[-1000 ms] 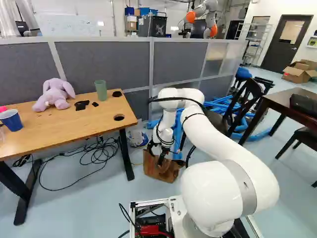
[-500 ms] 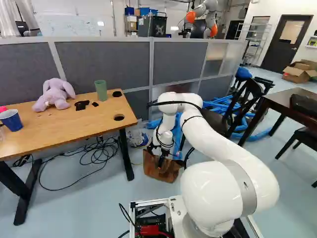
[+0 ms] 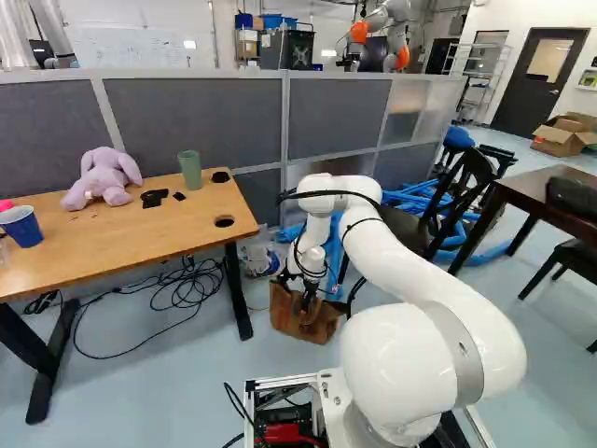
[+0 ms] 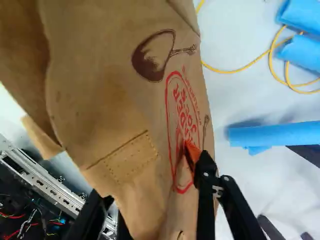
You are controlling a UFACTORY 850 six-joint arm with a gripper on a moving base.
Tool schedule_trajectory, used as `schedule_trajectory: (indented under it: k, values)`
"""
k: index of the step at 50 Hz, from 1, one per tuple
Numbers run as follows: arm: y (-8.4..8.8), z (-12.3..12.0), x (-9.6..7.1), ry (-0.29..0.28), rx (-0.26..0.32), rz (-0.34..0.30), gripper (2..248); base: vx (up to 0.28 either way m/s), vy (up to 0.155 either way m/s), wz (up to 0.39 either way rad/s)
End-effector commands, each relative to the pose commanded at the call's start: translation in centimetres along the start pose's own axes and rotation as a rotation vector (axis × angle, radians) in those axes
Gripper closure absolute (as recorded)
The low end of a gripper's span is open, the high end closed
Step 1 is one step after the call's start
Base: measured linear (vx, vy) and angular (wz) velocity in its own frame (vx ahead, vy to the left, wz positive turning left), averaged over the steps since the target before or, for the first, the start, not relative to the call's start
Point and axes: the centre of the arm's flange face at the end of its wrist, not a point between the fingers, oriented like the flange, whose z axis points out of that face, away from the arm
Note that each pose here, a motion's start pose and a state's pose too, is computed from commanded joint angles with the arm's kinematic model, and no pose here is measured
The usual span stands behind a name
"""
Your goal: Pick up the bag on the ground and place it on the table
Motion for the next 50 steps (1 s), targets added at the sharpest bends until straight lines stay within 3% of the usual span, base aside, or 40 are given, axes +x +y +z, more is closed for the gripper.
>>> schedule_trajectory:
  k: [2,3,8,9,13,14,28,50]
  values:
    - [0.0,0.0,0.0,0.000,0.000,0.000,118,0.000,0.000,0.000]
    - [0.0,0.0,0.0,0.000,0.000,0.000,157,0.000,0.000,0.000]
    - [0.0,0.0,0.0,0.000,0.000,0.000,157,0.000,0.000,0.000]
    - [0.0,0.0,0.0,0.000,0.000,0.000,195,0.000,0.000,0.000]
    - [0.0,0.0,0.0,0.000,0.000,0.000,195,0.000,0.000,0.000]
    - [0.0,0.0,0.0,0.000,0.000,0.000,230,0.000,0.000,0.000]
    - [0.0,-0.2,0.0,0.000,0.000,0.000,232,0.000,0.000,0.000]
    - [0.1,-3.3,0.0,0.002,-0.003,0.000,232,0.000,0.000,0.000]
